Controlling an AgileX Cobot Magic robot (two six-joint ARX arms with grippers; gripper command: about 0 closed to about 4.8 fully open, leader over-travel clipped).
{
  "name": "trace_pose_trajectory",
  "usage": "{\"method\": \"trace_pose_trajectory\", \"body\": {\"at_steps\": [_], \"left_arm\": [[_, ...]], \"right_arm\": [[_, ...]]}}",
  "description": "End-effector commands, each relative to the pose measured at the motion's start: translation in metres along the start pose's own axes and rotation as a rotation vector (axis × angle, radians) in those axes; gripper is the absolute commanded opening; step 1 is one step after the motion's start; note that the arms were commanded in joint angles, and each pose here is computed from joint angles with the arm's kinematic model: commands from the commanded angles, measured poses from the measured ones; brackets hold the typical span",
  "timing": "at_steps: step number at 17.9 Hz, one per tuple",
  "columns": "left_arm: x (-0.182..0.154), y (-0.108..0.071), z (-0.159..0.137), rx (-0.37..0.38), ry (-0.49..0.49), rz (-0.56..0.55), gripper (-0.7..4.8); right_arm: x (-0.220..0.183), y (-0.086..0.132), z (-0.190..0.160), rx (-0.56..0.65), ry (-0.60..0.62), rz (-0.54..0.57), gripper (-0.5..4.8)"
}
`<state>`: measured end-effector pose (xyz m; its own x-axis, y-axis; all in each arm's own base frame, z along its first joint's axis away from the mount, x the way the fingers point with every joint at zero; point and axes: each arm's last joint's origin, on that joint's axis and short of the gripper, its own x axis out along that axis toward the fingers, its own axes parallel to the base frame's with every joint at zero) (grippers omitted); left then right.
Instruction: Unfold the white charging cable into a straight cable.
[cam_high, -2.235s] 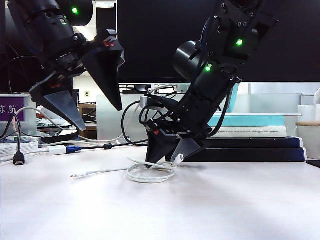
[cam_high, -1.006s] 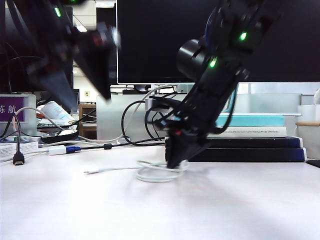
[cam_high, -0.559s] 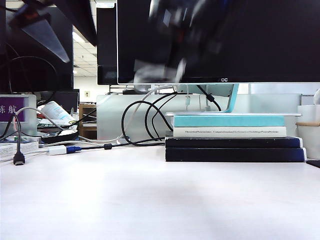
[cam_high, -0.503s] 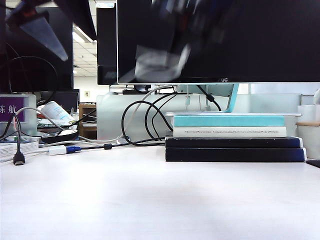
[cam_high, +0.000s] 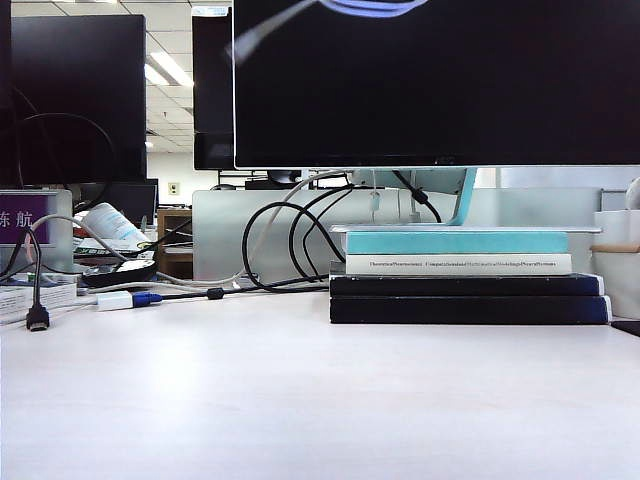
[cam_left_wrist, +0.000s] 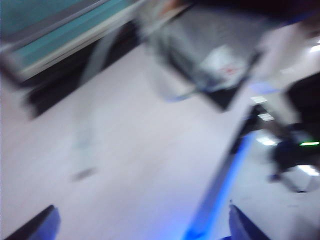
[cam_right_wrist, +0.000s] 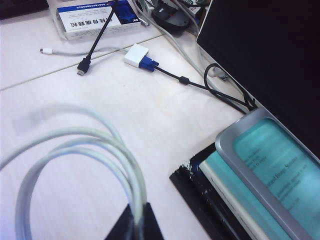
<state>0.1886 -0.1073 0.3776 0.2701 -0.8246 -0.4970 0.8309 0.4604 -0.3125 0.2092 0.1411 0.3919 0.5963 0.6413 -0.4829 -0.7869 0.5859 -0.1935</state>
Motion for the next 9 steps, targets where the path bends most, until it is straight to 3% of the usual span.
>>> {"method": "trace_pose_trajectory", "body": {"at_steps": [1,9], "left_arm": [[-0.008,-0.008,0.009,0.001,-0.099,-0.071,4.79],[-0.009,-0.009,0.011,0.003,-0.114,-0.114,4.79]], "right_arm": [[-0.013,0.005,0.003,-0.037,-0.040,0.041,-0.02],[-0.033,0.042,0.017,-0.250,-0.139,0.141,-0.02]]}}
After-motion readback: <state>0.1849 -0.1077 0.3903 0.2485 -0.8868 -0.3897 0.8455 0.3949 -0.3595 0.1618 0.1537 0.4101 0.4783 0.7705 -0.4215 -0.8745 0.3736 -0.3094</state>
